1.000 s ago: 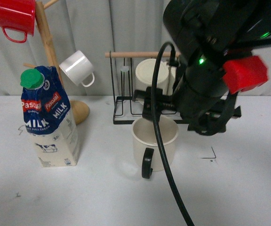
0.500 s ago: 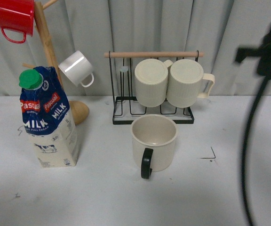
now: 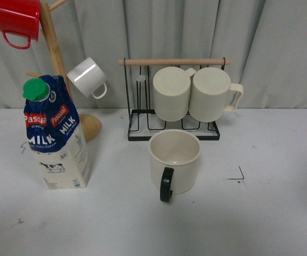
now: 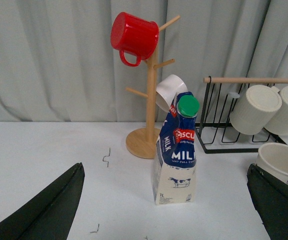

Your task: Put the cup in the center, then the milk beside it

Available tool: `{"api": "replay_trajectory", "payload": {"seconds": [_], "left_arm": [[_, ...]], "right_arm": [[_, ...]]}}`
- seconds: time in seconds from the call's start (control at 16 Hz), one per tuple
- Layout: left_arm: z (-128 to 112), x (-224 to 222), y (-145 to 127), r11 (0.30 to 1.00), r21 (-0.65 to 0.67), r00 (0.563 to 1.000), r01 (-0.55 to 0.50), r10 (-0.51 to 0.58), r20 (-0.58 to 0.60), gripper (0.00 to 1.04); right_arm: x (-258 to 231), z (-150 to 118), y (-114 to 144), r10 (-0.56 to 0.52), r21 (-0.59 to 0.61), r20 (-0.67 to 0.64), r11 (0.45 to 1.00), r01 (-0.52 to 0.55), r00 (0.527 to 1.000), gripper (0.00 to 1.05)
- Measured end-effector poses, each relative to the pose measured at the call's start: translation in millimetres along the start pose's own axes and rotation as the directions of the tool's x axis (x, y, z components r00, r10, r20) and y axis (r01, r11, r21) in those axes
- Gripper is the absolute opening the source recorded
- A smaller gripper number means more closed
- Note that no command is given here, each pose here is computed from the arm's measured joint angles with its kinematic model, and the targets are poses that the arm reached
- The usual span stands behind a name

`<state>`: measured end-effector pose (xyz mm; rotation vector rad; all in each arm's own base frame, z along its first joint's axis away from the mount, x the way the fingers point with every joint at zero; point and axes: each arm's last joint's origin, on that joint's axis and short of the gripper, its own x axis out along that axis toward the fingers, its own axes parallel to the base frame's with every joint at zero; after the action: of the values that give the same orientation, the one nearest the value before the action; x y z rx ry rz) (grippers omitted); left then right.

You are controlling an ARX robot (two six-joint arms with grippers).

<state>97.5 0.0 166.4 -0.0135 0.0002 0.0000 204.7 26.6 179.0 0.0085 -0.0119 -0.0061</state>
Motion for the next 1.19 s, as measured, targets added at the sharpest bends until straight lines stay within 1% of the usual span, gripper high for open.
{"api": "replay_trajectory", "payload": {"seconds": [0.06, 0.12, 0.25, 0.38, 0.44, 0.5, 0.62, 1.19], "left_arm": [[0, 0, 0, 1.000, 0.000, 1.000, 0.000, 0.000, 0.000, 0.98], [0, 0, 0, 1.000, 0.000, 1.000, 0.000, 0.000, 0.000, 0.98], [0, 0, 0, 1.000, 0.000, 1.000, 0.000, 0.000, 0.000, 0.98], [0, 0, 0, 1.000, 0.000, 1.000, 0.000, 0.000, 0.000, 0.98], [0, 0, 0, 1.000, 0.000, 1.000, 0.000, 0.000, 0.000, 0.98], [0, 0, 0, 1.000, 0.000, 1.000, -0.001, 0.001, 0.000, 0.98], [0, 0, 0, 1.000, 0.000, 1.000, 0.000, 0.000, 0.000, 0.98], [0, 0, 0, 1.000, 0.000, 1.000, 0.000, 0.000, 0.000, 0.98]], "right_arm": [[-9, -7, -4, 0.007, -0.005, -0.032, 1.000, -0.007, 0.999, 0.02], [-17, -13, -8, 0.001, -0.002, -0.009, 1.000, -0.001, 1.000, 0.02], [-29, -19, -13, -0.001, -0.005, -0.045, 1.000, 0.001, 0.999, 0.02], [-38, -15, -16, 0.005, -0.003, -0.021, 1.000, -0.005, 1.000, 0.02], [-44, -14, -24, 0.016, -0.003, -0.019, 1.000, -0.016, 1.000, 0.02], [-48, -15, -28, -0.012, -0.003, -0.024, 1.000, 0.012, 1.000, 0.02], [-57, -15, -27, 0.004, -0.002, -0.026, 1.000, -0.004, 1.000, 0.02], [-83, -7, -27, 0.004, -0.002, -0.001, 1.000, -0.004, 1.000, 0.02]]}}
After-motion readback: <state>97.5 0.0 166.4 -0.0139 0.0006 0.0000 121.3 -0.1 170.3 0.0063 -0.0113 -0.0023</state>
